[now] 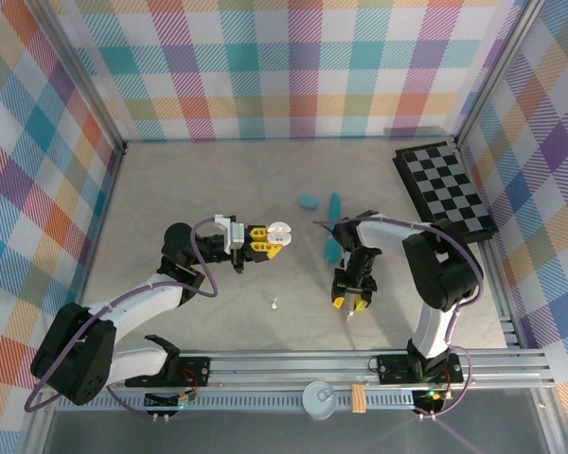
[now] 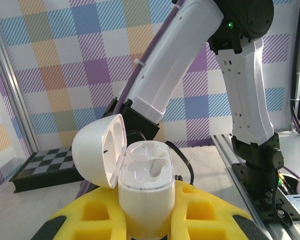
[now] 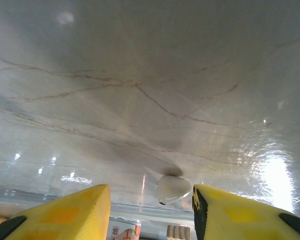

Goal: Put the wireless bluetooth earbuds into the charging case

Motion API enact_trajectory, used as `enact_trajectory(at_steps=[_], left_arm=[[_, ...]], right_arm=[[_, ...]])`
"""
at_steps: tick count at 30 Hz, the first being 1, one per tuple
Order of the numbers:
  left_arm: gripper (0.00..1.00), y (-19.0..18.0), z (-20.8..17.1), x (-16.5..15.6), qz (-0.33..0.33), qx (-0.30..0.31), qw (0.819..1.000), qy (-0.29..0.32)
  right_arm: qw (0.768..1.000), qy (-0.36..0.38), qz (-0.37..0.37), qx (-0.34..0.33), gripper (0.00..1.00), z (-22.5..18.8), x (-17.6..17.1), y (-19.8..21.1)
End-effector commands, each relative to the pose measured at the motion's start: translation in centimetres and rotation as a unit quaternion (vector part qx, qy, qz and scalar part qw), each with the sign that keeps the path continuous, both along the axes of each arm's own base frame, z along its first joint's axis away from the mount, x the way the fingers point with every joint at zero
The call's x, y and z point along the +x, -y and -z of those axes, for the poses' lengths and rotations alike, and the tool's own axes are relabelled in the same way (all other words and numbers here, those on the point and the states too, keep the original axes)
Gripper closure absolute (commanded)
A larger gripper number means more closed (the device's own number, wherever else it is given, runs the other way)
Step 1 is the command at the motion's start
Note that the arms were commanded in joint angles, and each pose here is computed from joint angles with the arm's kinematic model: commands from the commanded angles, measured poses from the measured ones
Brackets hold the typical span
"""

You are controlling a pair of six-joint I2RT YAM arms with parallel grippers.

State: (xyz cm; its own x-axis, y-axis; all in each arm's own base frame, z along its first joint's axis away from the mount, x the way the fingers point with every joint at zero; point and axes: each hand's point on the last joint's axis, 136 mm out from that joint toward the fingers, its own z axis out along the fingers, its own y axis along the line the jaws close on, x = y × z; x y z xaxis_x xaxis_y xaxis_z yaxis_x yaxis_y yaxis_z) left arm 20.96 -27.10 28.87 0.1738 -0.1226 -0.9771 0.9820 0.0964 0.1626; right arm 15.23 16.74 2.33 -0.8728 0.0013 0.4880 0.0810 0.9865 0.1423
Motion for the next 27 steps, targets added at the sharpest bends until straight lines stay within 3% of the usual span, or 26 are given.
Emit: enact_trajectory(at_steps=[1, 13, 27], left_arm=[[0.97, -0.3, -0.6, -0.6, 0.011, -0.005, 1.0, 0.029], [0.97, -0.3, -0.8, -0.8, 0.013, -0.008, 0.999, 0.028], [0.98, -0.4, -1.0, -1.0, 0.018, -0.011, 0.999, 0.03]], right_arm=[[1.0, -0.028, -0.001, 0.005, 0.54, 0.3, -1.2, 0.3], [0.999, -0.034, 0.003, -0.008, 0.59, 1.6, -1.6, 0.9], [0.999, -0.028, 0.013, -0.02, 0.78, 2.2, -1.4, 1.1]])
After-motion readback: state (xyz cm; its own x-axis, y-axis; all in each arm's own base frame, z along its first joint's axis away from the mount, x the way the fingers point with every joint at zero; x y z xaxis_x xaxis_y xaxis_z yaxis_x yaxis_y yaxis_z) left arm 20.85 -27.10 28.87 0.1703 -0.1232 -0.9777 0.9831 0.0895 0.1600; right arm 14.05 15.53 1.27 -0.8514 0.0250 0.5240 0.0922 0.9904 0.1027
